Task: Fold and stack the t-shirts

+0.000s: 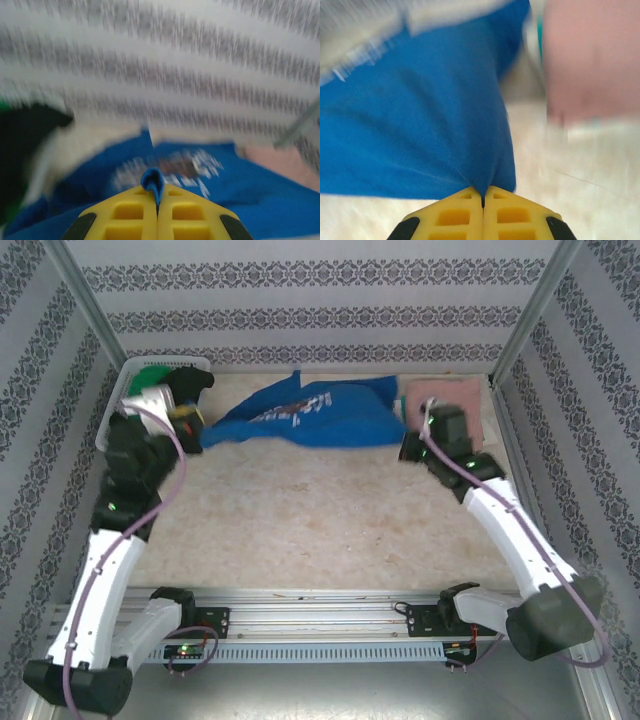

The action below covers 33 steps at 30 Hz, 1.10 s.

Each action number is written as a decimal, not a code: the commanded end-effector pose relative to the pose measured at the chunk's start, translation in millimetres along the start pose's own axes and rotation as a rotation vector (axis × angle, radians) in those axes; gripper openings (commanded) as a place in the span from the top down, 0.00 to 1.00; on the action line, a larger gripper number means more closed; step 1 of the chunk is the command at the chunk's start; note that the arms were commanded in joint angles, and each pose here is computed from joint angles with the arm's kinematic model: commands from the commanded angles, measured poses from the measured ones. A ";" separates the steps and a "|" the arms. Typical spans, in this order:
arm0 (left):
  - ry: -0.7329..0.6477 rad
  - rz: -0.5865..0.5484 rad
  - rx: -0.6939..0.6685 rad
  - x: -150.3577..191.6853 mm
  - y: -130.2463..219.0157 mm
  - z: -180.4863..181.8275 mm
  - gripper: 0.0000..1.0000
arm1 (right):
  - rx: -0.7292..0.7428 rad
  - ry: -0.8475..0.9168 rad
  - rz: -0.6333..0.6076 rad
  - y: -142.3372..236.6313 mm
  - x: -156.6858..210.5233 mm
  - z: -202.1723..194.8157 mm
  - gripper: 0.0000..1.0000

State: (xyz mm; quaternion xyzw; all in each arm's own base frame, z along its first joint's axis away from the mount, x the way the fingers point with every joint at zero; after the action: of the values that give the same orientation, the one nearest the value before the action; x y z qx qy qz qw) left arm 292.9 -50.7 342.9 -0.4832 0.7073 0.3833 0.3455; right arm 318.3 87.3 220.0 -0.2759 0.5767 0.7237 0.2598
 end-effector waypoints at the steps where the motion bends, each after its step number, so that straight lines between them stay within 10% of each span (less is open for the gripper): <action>1: 0.166 0.174 0.076 79.1 -1.3 5.0 1.00 | -0.050 -0.057 0.093 -15.6 39.6 5.1 1.00; 11: 0.208 0.621 0.078 221.5 28.2 -1.8 0.92 | 0.127 -0.089 0.270 -5.1 126.0 -33.9 0.93; 14: 0.191 0.633 0.063 223.3 34.5 1.7 0.66 | 0.149 -0.074 0.244 13.1 118.6 -36.3 0.77; 20: 0.067 0.488 0.028 179.8 30.6 -2.3 0.48 | 0.114 -0.031 0.102 47.9 87.8 -17.0 0.68; 33: 0.100 0.640 -0.069 212.9 -166.2 33.5 0.54 | 0.046 0.072 0.309 -86.6 93.4 55.4 0.57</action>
State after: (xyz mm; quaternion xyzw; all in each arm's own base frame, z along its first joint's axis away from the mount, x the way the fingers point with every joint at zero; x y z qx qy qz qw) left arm 350.6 -153.1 109.9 -0.2501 0.8133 0.5067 0.1388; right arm 297.2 156.4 114.2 -0.2173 0.6437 0.7231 0.1246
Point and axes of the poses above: each hand's point on the last joint's axis, 136 mm out from that joint toward the fingers, its own y axis back along the fingers, its own z axis along the line the jaws close on, x = y × z, the point moved 3 cm from there along y, back along the fingers, and after that the axes turned 8 degrees about y, right-handed, at the moved point
